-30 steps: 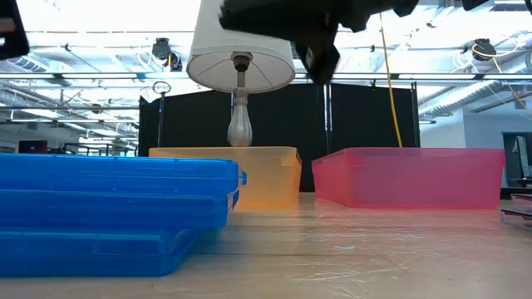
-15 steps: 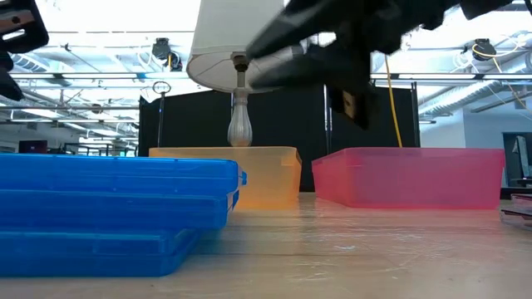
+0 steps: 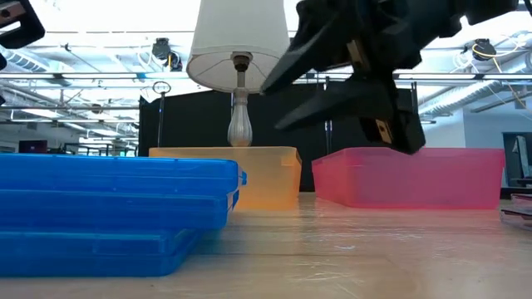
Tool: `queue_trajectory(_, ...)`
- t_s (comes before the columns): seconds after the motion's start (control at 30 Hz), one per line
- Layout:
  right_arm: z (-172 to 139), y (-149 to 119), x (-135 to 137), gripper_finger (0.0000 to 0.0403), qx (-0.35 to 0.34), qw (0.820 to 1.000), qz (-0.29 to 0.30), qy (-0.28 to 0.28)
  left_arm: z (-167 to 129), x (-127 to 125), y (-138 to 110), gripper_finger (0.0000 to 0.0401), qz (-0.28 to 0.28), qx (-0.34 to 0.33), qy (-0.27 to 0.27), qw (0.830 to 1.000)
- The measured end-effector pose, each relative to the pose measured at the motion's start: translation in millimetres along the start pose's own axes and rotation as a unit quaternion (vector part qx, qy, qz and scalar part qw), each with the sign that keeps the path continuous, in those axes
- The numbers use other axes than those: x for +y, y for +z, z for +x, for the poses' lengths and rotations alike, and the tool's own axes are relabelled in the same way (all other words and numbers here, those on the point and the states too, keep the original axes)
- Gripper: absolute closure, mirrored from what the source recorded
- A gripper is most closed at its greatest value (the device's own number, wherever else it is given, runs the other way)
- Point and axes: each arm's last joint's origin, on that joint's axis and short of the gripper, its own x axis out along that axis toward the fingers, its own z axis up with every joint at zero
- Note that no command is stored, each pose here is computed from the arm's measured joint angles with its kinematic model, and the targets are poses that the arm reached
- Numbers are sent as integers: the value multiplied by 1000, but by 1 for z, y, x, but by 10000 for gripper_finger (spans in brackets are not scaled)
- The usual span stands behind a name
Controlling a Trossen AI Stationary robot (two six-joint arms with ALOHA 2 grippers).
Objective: Pick & place jewel cases by type
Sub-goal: Put the blue CD case into the orange bin
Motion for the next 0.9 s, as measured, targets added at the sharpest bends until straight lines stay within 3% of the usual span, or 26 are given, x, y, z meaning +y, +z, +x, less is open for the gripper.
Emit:
queue_trajectory(0.43,29,-27,-16,286,27,997,64,14,5,7,-2,274,8,7,13,1000)
queue_trajectory(0.6,31,-23,-17,286,31,997,62,16,8,8,-5,274,35,2,-9,999)
queue_trajectory(0.9,33,-13,-17,286,18,999,39,21,17,18,-12,274,30,-11,-48,998)
